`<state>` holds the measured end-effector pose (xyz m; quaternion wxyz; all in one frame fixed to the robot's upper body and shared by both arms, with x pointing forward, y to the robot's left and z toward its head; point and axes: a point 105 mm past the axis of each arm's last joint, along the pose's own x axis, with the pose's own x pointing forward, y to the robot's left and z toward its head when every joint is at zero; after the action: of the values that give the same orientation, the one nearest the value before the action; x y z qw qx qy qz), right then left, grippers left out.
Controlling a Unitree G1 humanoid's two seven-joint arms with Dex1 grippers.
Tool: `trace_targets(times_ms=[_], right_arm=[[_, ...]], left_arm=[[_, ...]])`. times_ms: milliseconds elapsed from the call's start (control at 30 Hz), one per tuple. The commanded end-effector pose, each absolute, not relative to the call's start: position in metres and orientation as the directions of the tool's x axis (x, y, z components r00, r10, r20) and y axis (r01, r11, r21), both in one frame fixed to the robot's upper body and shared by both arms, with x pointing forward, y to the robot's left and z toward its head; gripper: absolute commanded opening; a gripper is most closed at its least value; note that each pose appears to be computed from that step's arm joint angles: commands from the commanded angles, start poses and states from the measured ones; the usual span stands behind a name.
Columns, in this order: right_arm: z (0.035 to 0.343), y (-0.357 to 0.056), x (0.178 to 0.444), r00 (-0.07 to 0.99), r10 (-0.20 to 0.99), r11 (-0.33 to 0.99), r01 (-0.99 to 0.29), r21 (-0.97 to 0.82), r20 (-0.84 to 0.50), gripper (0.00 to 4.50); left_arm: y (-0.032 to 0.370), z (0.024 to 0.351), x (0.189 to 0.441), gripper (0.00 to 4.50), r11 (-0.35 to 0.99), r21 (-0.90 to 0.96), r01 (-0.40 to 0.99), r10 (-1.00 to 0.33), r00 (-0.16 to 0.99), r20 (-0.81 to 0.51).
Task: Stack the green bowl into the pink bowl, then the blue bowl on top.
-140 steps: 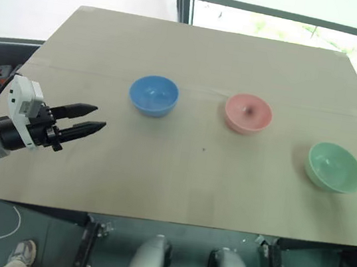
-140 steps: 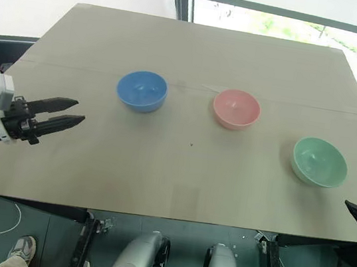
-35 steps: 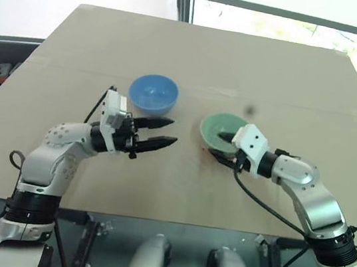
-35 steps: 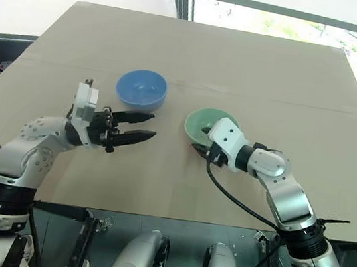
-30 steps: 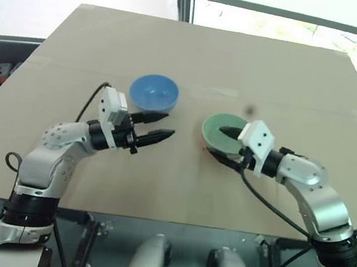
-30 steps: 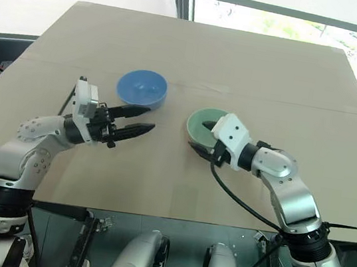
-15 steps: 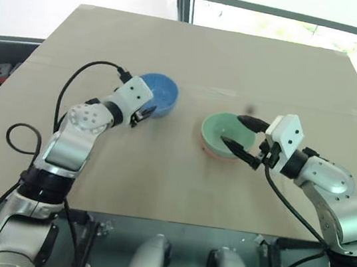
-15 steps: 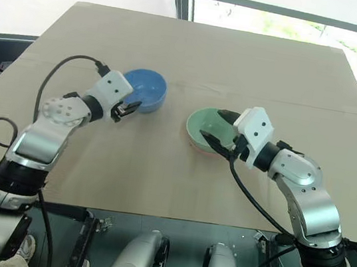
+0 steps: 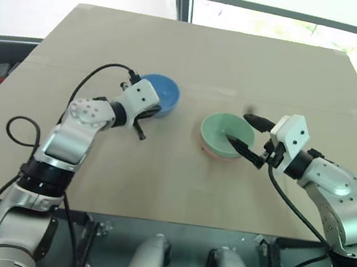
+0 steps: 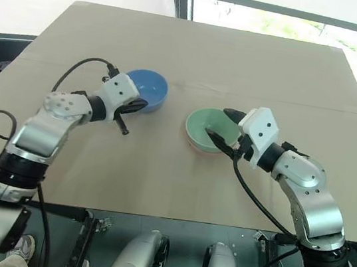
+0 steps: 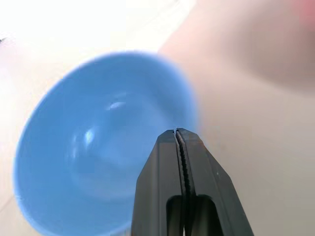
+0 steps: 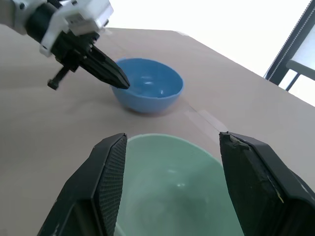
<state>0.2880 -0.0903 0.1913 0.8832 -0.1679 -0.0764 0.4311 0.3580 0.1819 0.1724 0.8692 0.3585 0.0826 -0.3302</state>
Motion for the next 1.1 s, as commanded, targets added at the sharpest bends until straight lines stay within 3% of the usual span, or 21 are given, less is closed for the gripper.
trace_targets(times_ms=[33,200,433,500,600,667,767,900,1033,1100], right_arm=[[0.205,-0.089,0.284,0.616,0.786,0.578,-0.706,-0.409,0.048,3.15],[0.204,-0.089,0.285,0.613,0.789,0.575,-0.709,-0.408,0.045,3.15],[0.203,-0.088,0.285,0.611,0.791,0.57,-0.712,-0.411,0.039,3.15],[0.203,-0.089,0.285,0.612,0.79,0.569,-0.71,-0.414,0.036,3.15],[0.203,-0.09,0.285,0.616,0.787,0.571,-0.707,-0.417,0.034,3.15],[0.203,-0.091,0.285,0.618,0.785,0.573,-0.705,-0.419,0.034,3.15],[0.203,-0.091,0.284,0.619,0.784,0.575,-0.702,-0.42,0.038,3.15],[0.206,-0.096,0.28,0.623,0.78,0.588,-0.695,-0.414,0.062,3.15],[0.209,-0.114,0.276,0.665,0.742,0.638,-0.66,-0.397,0.086,3.15],[0.21,-0.131,0.275,0.708,0.701,0.677,-0.62,-0.397,0.088,3.15]], left_arm=[[0.18,0.184,0.351,0.77,0.47,0.633,0.616,-0.53,0.77,-0.356],[0.177,0.185,0.361,2.84,0.469,0.68,0.564,-0.477,0.809,-0.343],[0.172,0.161,0.372,2.84,0.402,0.704,0.586,-0.434,0.799,-0.417],[0.172,0.158,0.376,2.1,0.391,0.706,0.59,-0.429,0.796,-0.427],[0.173,0.158,0.381,0.57,0.384,0.711,0.589,-0.425,0.796,-0.43],[0.173,0.157,0.383,0.04,0.379,0.714,0.589,-0.426,0.796,-0.43],[0.17,0.162,0.385,0.04,0.381,0.719,0.582,-0.443,0.797,-0.411],[0.144,0.188,0.37,0.04,0.355,0.703,0.616,-0.603,0.726,-0.332],[0.096,0.231,0.334,0.04,0.224,0.742,0.632,-0.842,0.509,-0.179],[0.079,0.248,0.324,0.04,0.222,0.732,0.644,-0.886,0.447,-0.124]])
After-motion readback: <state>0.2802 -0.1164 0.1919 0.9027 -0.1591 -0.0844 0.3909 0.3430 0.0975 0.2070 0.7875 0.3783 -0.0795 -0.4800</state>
